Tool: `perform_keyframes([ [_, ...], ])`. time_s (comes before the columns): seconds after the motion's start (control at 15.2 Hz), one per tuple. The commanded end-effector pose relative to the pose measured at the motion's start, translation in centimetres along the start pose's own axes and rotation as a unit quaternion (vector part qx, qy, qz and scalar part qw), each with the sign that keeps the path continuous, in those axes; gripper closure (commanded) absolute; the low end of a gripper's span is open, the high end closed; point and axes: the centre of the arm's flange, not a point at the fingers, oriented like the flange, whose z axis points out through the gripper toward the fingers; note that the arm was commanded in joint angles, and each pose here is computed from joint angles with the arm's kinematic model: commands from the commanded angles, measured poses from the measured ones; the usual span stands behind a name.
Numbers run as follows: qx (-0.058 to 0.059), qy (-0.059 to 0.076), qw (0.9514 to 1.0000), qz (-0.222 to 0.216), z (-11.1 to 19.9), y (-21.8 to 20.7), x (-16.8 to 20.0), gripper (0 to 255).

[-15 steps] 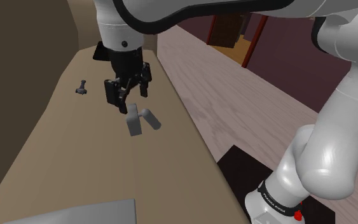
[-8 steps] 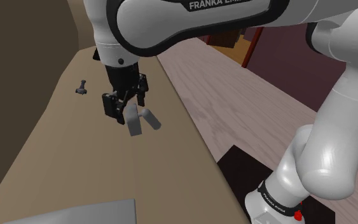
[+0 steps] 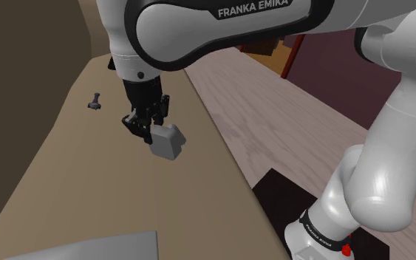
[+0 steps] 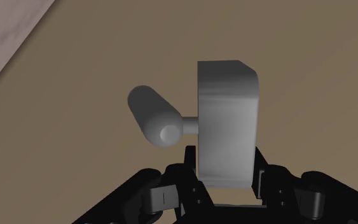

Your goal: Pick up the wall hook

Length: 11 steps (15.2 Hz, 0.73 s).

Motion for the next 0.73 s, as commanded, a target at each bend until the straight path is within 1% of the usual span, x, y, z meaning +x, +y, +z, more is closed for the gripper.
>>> perform_keyframes([
  [0.0, 0.000, 0.000, 1.0000, 0.000, 0.0, 0.0, 0.0, 255],
  [0.2, 0.000, 0.000, 1.0000, 0.000, 0.0, 0.0, 0.0, 255],
  [0.66, 0.000, 0.000, 1.0000, 0.000, -3.7, 0.5, -0.4, 255],
])
